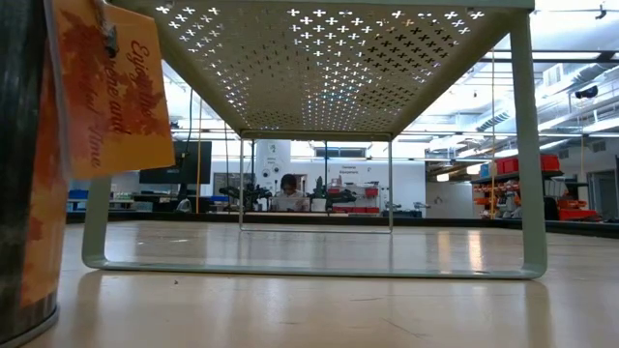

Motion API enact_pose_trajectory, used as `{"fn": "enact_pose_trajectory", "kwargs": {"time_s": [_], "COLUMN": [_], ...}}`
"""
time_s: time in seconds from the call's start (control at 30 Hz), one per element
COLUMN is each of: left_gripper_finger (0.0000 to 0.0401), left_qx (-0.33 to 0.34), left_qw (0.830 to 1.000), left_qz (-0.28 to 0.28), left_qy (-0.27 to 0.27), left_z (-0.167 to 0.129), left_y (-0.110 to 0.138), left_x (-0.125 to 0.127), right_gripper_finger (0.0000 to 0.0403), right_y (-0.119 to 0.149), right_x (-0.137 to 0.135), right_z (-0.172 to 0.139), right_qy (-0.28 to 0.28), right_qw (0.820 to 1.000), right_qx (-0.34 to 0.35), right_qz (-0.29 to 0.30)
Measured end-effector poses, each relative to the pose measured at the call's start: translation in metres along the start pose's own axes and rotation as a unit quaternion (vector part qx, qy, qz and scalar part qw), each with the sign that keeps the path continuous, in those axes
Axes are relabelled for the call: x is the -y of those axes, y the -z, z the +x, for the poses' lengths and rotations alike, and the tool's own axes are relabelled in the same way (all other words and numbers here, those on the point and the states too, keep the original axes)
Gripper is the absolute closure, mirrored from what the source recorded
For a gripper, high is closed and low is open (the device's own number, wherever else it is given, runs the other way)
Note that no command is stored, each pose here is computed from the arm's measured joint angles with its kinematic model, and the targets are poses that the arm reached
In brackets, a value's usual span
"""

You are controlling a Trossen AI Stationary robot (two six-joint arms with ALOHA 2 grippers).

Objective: Pick & Place candle stick holders
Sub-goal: Put the brown scented candle on the shelf

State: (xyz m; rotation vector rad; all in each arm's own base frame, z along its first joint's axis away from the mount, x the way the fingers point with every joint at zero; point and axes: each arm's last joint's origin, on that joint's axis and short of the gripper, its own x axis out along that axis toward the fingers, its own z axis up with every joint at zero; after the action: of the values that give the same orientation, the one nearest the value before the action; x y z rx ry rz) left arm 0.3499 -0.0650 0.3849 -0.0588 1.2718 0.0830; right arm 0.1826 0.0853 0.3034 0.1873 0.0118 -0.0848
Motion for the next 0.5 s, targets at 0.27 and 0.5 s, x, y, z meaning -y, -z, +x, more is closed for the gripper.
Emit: {"fn": "enact_pose_trajectory", "kwargs": {"time_s": [0.27, 0.5], "left_gripper_finger": [0.0035, 0.0035], "left_qx": [-0.011, -0.012], "left_qw": [1.0, 1.0], "left_qz": [-0.009, -0.005], "left_qy": [0.022, 0.028], "left_z": [0.0022, 0.0022], "left_y": [-0.0007, -0.0007], "left_x": [0.0011, 0.0013], "right_gripper_finger": [0.0218, 0.0218], "right_y": [0.0, 0.0], "right_x": [0.0, 0.0], "right_z": [0.0, 0.0], "right_qy": [0.0, 0.0], "right_qw": [1.0, 1.0], "right_qx": [0.0, 0.0], "right_qz": [0.0, 0.0]}}
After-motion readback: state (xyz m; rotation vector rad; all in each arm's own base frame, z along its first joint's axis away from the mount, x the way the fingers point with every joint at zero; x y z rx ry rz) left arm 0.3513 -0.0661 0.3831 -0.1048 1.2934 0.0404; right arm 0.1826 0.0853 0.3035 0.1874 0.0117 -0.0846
